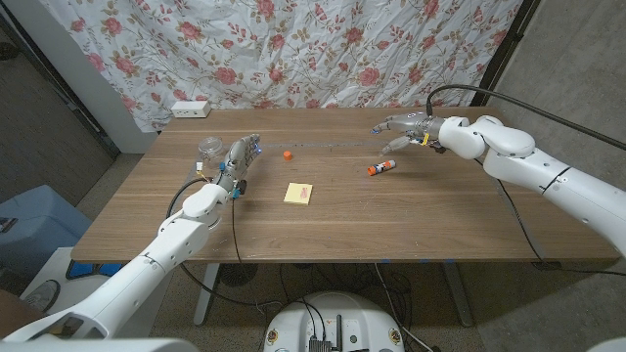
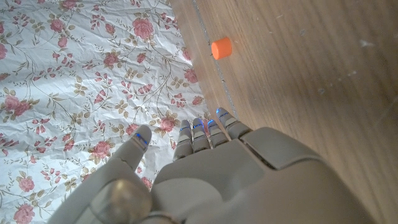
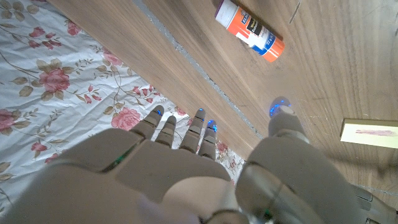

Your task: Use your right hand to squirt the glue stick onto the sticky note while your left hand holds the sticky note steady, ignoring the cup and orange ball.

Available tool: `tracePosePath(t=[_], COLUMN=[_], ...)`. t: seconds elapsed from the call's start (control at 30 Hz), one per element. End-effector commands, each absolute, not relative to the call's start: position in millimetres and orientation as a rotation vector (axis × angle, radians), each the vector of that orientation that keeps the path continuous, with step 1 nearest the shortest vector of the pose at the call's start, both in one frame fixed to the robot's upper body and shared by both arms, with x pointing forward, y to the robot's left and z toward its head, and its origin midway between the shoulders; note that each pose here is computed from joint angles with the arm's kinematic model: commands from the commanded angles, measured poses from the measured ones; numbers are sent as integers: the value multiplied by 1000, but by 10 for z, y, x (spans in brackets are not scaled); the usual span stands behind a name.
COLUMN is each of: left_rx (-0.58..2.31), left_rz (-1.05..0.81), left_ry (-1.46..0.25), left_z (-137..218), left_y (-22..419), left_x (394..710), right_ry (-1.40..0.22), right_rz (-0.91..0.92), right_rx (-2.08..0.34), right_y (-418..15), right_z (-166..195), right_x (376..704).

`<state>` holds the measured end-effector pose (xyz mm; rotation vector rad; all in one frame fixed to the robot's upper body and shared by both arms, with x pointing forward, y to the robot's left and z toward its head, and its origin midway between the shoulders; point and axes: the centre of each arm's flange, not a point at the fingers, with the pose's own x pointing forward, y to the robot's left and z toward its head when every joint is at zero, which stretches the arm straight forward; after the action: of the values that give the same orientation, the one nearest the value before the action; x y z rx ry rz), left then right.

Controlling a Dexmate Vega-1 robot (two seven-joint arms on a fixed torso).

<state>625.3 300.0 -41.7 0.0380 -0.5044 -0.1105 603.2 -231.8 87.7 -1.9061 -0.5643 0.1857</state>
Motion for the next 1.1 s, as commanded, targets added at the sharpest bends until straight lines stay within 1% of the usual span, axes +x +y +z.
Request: tracePosePath(t=[0.03, 0.53, 0.63, 0.7, 1.1], left_rx=[39, 41, 39, 37, 30], left_rz=[-91, -80, -78, -75, -78], left_ry=[-495, -493, -493, -493, -490], left_z=[-452, -447, -455, -460, -482], left_y=[3041, 3066, 3060, 3056, 3028], left_x=[6168, 6121, 6117, 6117, 6148], right_ry=[-450, -422, -437, -413, -389], right_rz=[228, 242, 215, 230, 243], right_rx=[-2047, -2119, -2134, -2147, -2169], right_y=[-2195, -2132, -2141, -2141, -2174], right_z=[853, 699, 646, 613, 492], right_x=[6126, 6210, 6236, 6263, 6364])
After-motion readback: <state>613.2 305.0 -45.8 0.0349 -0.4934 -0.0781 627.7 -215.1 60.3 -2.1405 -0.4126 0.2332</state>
